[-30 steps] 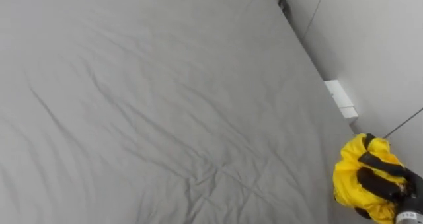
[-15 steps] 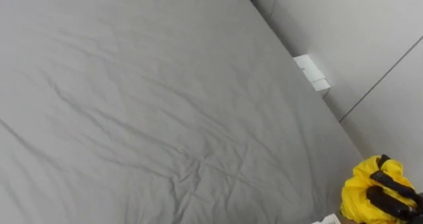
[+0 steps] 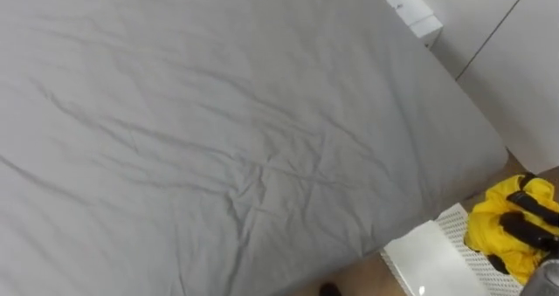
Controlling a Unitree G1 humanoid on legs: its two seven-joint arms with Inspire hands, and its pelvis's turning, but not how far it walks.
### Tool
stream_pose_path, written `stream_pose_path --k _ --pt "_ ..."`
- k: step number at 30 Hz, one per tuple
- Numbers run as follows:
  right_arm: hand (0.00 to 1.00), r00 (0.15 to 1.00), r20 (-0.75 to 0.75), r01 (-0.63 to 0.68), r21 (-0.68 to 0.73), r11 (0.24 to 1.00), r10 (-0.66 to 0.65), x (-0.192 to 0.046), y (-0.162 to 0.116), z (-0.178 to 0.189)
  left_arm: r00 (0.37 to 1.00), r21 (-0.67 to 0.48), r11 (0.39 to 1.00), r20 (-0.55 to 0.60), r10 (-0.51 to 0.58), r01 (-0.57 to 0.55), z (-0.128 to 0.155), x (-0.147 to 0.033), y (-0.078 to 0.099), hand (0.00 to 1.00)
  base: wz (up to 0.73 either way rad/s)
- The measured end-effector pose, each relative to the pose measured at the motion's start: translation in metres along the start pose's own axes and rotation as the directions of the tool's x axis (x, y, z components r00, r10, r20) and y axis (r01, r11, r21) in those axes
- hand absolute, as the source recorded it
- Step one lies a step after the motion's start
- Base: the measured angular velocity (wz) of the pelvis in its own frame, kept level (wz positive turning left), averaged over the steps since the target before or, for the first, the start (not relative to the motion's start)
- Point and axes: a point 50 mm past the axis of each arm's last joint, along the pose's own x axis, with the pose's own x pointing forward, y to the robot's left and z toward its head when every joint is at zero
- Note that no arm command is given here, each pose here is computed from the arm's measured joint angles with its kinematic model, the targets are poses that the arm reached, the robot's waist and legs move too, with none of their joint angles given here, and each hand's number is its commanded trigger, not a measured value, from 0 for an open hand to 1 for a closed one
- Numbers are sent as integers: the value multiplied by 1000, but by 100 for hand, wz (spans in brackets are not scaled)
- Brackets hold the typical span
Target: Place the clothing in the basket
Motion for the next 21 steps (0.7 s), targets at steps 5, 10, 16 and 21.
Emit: stream_pose_path --k 5,10,16,21 --pt "100 999 -9 34 12 999 -34 2 -3 3 1000 -18 1000 26 -13 14 7 0 -2 0 -4" --pt "100 996 -11 84 25 996 -84 7 -6 12 999 -38 999 41 -21 23 10 -1 -4 0 2" --pt "91 993 -16 120 29 992 -120 8 -10 10 999 -62 998 43 -25 27 12 -1 -4 0 0" --pt "0 983 -51 175 15 984 -174 9 -21 4 999 -52 998 46 -27 29 12 -1 -5 0 0"
